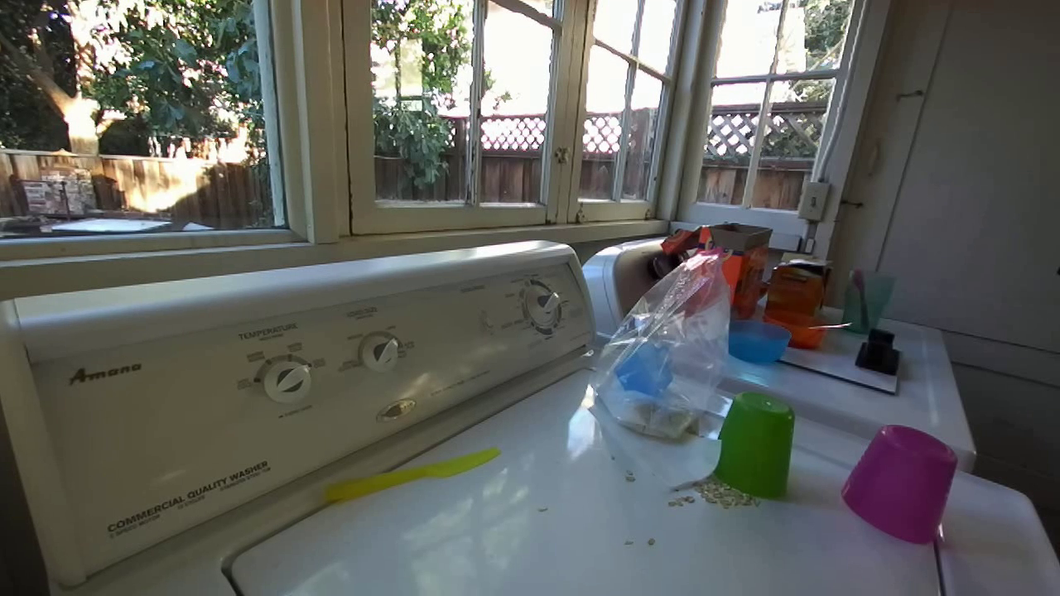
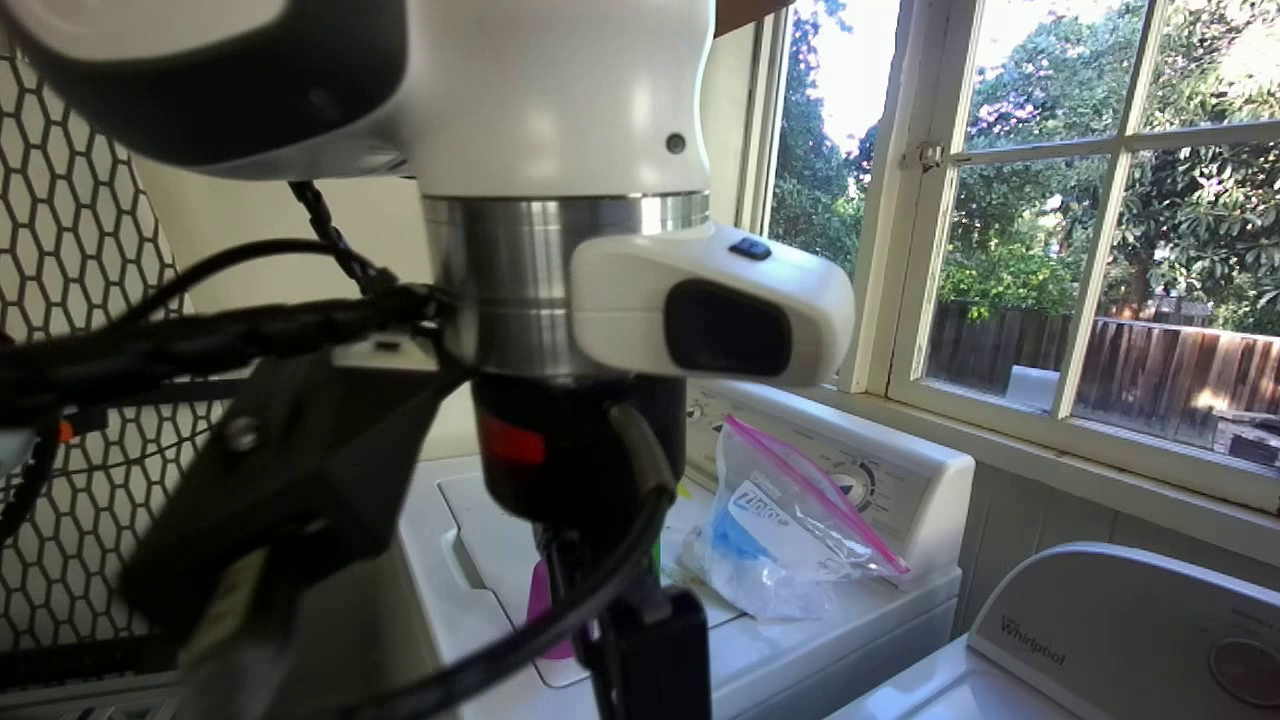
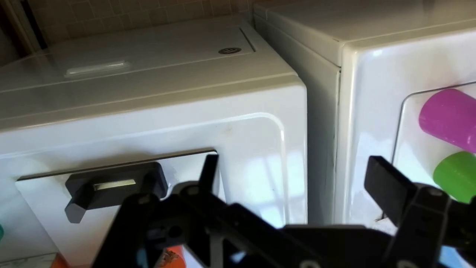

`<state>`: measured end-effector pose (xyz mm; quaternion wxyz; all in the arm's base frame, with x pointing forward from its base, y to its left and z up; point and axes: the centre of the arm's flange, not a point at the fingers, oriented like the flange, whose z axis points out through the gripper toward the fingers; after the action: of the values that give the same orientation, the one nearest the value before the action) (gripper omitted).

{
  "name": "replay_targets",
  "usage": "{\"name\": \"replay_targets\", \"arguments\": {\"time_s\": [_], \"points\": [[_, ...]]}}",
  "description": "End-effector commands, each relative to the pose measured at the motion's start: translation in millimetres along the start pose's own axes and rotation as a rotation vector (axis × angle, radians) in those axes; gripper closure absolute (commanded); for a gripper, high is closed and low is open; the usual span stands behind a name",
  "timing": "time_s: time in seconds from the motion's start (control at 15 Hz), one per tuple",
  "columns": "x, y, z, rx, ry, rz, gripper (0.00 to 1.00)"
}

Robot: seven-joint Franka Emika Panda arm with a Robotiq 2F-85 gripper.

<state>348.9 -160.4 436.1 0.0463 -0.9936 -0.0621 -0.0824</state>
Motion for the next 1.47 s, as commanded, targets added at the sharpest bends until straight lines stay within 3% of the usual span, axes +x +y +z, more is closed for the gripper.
{"name": "replay_targets", "arguments": {"time_s": [0.0, 0.27, 0.6, 0.67, 1.4], "points": [[33, -32, 1, -0.021, -0.046, -0.082, 0.00], [62, -67, 12, -0.069, -0.038, -0.089, 0.00], [88, -85, 30, -0.104, 0.008, 0.038, 0.00], [74, -83, 20, -0.098, -0.007, -0.010, 0.00], [84, -84, 26, -0.106, 0.000, 0.022, 0.00]]}}
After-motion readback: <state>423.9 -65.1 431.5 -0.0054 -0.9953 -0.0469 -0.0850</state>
